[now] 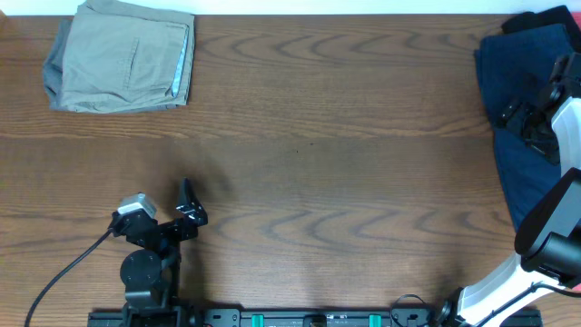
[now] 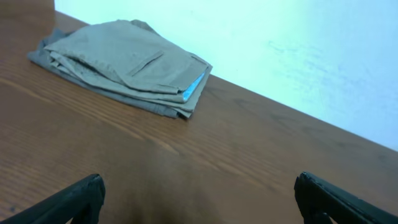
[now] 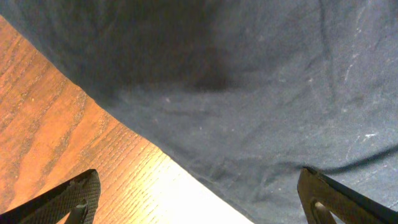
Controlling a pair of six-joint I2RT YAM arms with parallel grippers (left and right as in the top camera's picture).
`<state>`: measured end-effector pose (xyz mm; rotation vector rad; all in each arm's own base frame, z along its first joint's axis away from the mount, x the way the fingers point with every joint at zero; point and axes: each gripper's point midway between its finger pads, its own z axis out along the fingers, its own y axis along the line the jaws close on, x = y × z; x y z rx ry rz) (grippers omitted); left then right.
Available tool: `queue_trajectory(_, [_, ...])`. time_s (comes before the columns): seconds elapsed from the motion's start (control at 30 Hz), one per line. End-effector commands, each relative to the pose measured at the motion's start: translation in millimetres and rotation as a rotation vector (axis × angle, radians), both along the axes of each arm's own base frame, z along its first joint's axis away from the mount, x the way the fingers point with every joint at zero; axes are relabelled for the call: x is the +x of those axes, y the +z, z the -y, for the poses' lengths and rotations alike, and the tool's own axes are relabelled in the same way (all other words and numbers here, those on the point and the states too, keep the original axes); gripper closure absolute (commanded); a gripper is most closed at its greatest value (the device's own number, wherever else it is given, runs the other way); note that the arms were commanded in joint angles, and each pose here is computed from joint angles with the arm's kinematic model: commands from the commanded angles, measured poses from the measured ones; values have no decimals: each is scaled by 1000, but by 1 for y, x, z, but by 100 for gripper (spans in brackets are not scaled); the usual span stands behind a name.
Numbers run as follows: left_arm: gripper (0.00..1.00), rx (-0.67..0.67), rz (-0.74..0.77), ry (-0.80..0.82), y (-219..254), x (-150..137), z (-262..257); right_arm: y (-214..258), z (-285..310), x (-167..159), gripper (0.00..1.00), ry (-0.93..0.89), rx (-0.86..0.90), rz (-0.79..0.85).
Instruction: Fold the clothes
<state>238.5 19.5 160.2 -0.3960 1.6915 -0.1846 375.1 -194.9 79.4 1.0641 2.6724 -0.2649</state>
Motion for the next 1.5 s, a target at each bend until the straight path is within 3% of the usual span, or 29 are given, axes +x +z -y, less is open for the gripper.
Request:
queue_trajectory(0.0, [2, 51, 3, -37, -8, 1, 4, 4, 6, 0, 1, -21, -9, 11])
queue_trajectory(0.47, [2, 131, 21, -86, -18, 5, 4, 4, 6, 0, 1, -21, -9, 11])
queue_trajectory(0.77, [2, 204, 162, -83, 17, 7, 4, 4, 6, 0, 1, -21, -9, 11])
queue_trajectory(1.13, [2, 221, 11, -151, -21, 5, 16, 4, 6, 0, 1, -21, -9, 11])
queue_trajectory(1.47, [2, 217, 23, -248, -20, 5, 40, 4, 6, 0, 1, -21, -9, 11])
